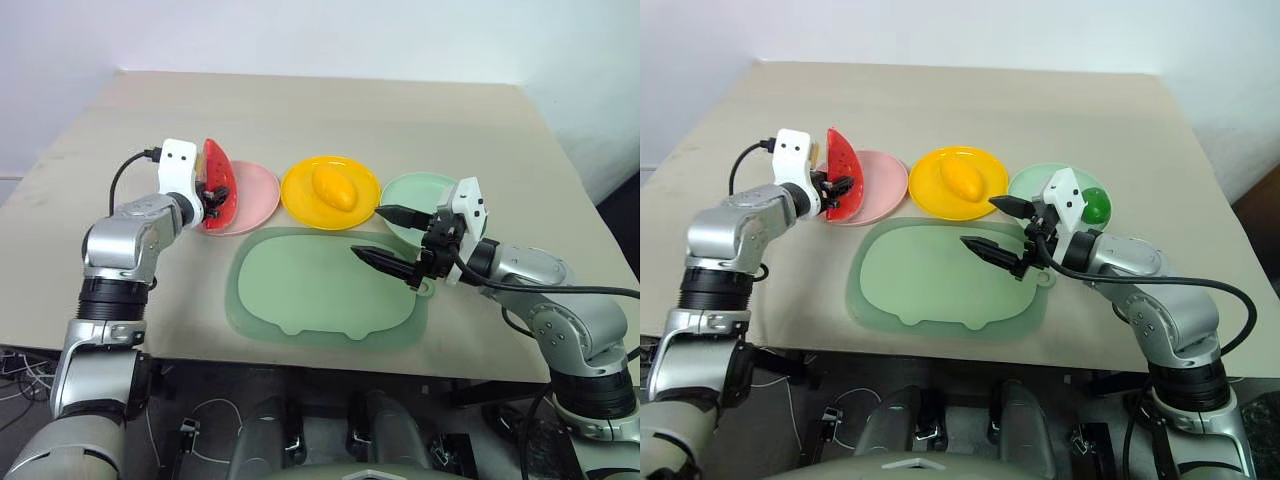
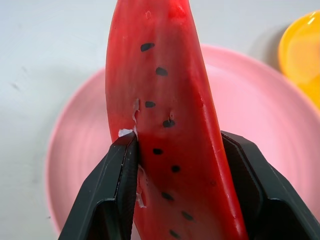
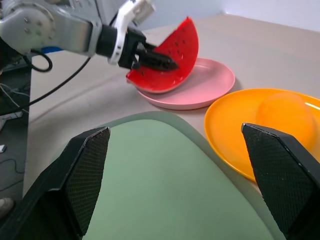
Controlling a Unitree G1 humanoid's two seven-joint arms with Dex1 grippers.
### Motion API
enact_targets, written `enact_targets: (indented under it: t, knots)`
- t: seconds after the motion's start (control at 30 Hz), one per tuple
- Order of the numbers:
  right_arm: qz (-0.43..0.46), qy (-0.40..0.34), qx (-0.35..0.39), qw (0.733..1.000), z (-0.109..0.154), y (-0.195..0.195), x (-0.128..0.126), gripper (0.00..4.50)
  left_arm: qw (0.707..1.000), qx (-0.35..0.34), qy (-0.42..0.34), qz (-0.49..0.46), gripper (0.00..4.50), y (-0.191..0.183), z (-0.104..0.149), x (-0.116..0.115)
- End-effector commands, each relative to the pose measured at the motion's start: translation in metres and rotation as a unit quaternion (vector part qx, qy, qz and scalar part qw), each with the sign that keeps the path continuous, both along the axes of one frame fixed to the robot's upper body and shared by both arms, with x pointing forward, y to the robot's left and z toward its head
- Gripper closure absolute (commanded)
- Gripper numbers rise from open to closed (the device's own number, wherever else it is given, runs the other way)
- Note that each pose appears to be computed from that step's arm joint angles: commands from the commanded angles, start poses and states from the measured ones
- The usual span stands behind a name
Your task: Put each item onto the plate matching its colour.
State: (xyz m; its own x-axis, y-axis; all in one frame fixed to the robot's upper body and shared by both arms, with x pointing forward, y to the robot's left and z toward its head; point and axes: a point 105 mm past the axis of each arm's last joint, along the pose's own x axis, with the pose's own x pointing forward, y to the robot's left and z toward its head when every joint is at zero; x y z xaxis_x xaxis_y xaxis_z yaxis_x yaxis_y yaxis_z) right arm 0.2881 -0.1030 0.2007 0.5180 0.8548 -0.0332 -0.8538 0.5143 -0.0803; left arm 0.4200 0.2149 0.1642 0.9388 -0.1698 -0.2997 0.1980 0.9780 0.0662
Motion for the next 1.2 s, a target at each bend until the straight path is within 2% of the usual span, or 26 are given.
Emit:
enact_targets:
  t: [0.03,0.07,0.2,0.3,0.6,0.83,0.9,1.03,1.2]
  knots:
    - [0.001,-0.024,0.0,1.0,0.008,-0.002,0.0,0.0,0.999,-0.001,-0.035,-0.004,2.41,0.002,0.018,0.008]
    - [0.0,-0.024,-0.001,1.0,0.007,-0.002,0.0,0.0,0.999,-0.004,-0.033,-0.008,2.41,0.002,0.017,0.008]
    - [-0.002,-0.024,-0.002,1.0,0.005,-0.005,0.0,0.0,0.999,0.0,-0.043,-0.003,1.07,0.004,0.02,0.01]
    - [-0.004,-0.022,-0.001,1.0,0.003,-0.007,-0.001,0.0,0.998,0.03,-0.048,-0.007,0.05,0.007,0.022,0.009]
    - [-0.005,-0.021,0.0,1.0,0.001,-0.012,-0.003,0.0,0.994,0.044,-0.098,-0.022,0.02,0.006,0.06,-0.01]
    - [-0.011,-0.032,0.016,0.999,0.014,-0.021,-0.006,0.0,0.988,0.01,-0.113,-0.105,0.02,-0.001,0.077,-0.05]
    - [-0.012,-0.033,0.023,0.999,0.016,-0.023,-0.008,0.0,0.98,0.01,-0.135,-0.147,0.02,-0.005,0.076,-0.064]
    - [-0.01,-0.026,0.031,0.999,0.014,-0.022,-0.012,0.0,0.948,-0.039,-0.178,-0.26,0.02,-0.016,0.06,-0.104]
    - [-0.006,-0.018,0.031,0.999,0.009,-0.019,-0.015,0.0,0.941,-0.024,-0.169,-0.293,0.02,-0.006,0.039,-0.125]
